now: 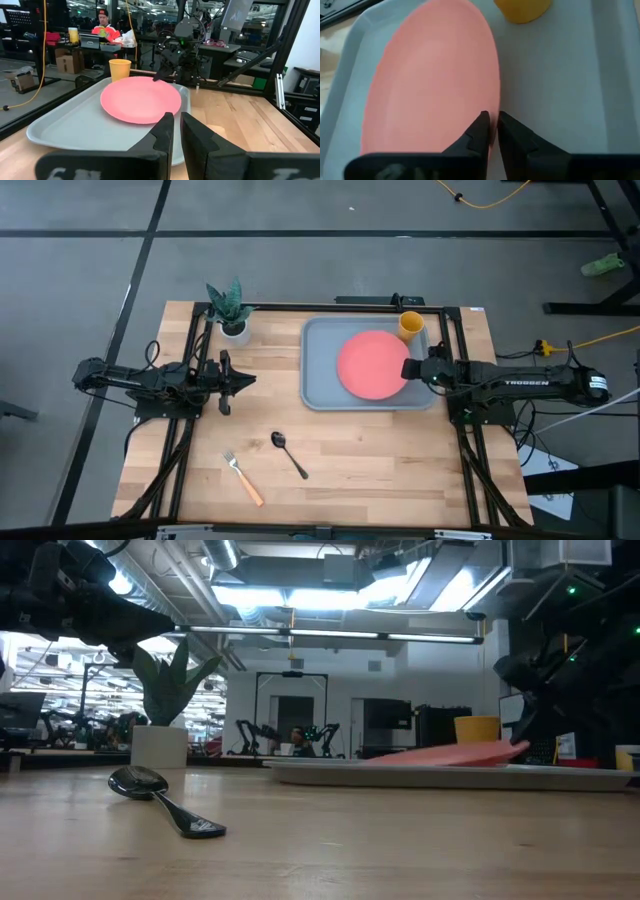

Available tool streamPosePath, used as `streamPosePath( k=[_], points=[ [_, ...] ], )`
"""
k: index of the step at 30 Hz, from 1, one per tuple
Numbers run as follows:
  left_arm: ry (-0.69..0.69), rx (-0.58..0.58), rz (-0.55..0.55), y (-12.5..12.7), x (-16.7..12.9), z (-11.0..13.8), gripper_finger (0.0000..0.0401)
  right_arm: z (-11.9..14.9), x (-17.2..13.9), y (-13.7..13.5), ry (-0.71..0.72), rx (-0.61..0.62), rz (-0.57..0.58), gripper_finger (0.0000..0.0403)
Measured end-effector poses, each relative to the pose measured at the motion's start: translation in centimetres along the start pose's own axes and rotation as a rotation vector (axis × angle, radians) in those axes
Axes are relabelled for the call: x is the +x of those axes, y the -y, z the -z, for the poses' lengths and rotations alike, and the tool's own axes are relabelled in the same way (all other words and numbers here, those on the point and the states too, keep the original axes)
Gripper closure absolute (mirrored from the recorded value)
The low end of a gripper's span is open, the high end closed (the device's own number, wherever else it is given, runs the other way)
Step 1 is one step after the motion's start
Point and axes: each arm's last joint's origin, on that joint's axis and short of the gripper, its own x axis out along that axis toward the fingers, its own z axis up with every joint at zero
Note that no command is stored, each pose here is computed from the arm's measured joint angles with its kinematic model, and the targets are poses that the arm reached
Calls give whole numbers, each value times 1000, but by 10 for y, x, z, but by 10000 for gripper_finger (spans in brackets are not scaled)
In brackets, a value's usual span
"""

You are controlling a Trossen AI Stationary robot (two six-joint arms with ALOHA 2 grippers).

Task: Pick and place plate/cup/fork/spoon on tray
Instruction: Put the pink plate on the gray serving tray, then move the silverware to the center of the table

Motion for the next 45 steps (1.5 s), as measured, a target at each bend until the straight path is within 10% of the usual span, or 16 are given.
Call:
streamPosePath(
  k=[19,29,35,45],
  points=[
    [-1,0,0,0,0,0,374,-5,-4,-11,19,-53,-61,360],
    [0,0,0,0,0,0,374,-28,-48,-78,10,-718,-655,360],
    [-2,0,0,0,0,0,374,-17,-60,-84,-215,-881,-983,360],
    [8,-8,28,1,0,-1,374,7,-46,-44,-74,-863,-1334,360]
  ],
)
